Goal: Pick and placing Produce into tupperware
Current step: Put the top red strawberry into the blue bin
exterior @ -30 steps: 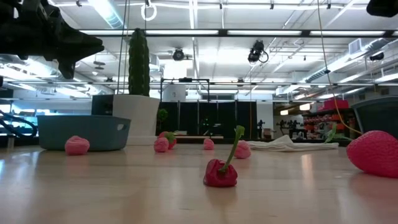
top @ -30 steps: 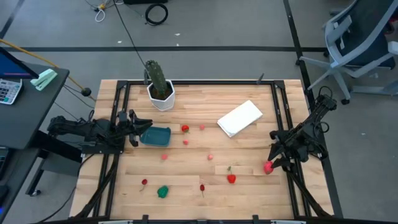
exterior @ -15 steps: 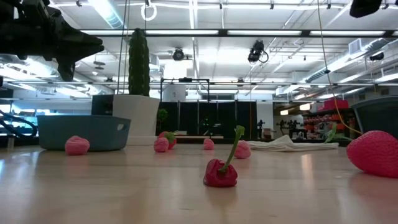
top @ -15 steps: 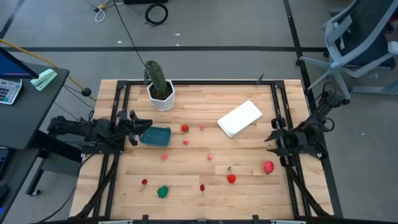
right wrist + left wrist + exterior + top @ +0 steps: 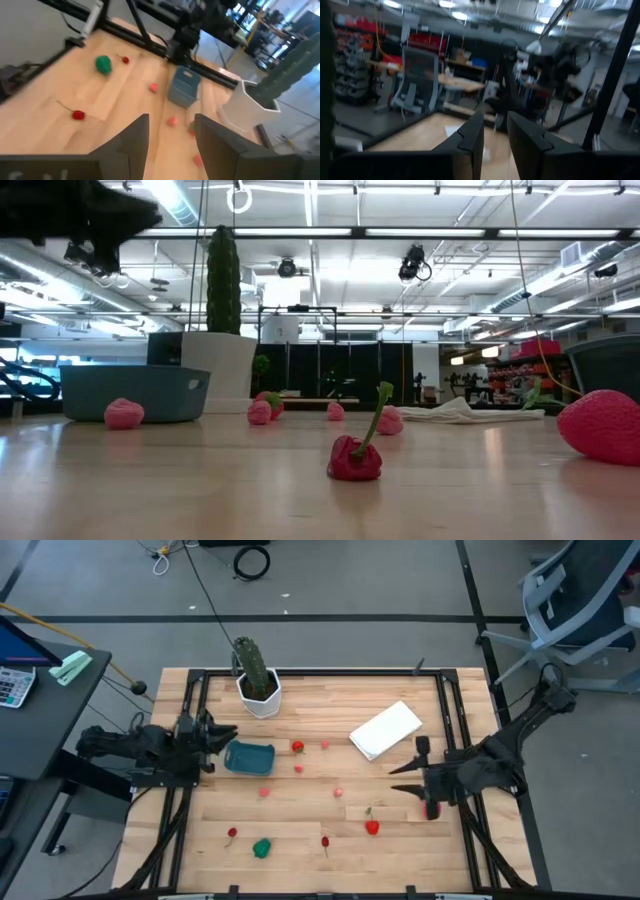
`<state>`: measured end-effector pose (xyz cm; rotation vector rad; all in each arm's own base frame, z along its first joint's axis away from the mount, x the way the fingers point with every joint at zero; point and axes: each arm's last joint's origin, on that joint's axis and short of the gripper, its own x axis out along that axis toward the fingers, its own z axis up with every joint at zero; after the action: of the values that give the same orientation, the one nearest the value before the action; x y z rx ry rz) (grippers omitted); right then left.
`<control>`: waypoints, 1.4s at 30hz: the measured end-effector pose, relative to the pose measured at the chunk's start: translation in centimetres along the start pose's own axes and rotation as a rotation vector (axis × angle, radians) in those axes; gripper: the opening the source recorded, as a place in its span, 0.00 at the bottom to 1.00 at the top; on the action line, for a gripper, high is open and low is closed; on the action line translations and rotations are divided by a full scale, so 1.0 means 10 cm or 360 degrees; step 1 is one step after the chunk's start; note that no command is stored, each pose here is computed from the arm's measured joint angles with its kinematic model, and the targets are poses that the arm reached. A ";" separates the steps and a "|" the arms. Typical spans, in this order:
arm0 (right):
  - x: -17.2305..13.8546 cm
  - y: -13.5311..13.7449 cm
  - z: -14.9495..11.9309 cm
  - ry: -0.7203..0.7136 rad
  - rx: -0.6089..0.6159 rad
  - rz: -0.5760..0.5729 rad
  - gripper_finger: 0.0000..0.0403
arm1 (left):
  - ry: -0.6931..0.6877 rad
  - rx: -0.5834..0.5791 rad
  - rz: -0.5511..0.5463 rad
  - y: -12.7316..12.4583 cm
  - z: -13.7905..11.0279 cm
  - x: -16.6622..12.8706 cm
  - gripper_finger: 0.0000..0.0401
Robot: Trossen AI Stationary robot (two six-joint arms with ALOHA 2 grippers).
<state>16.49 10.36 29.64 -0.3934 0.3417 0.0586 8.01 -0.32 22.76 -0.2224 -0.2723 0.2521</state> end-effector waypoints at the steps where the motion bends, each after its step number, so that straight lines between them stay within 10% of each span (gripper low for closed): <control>1: 0.06 0.01 0.01 0.0031 -0.0015 -0.0017 0.41 | -0.0023 0.0012 -0.0003 -0.01 0.08 0.00 0.24; 17: 0.72 -0.14 -0.31 0.0441 0.0490 -0.0344 0.41 | 0.0766 0.0272 0.0136 -0.49 1.20 0.62 0.28; 28: 1.12 -0.01 -0.55 0.0626 0.0557 -0.0337 0.41 | 0.1417 0.0597 0.0265 -0.74 0.76 1.23 0.25; 42: 1.10 -0.03 -0.51 0.0571 0.0531 -0.0384 0.41 | 0.1842 -0.0175 0.0462 -1.06 0.28 1.24 0.29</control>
<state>25.32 7.99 21.65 -0.1088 0.6445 -0.3057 21.06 -6.41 30.97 -0.4792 0.9013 0.3563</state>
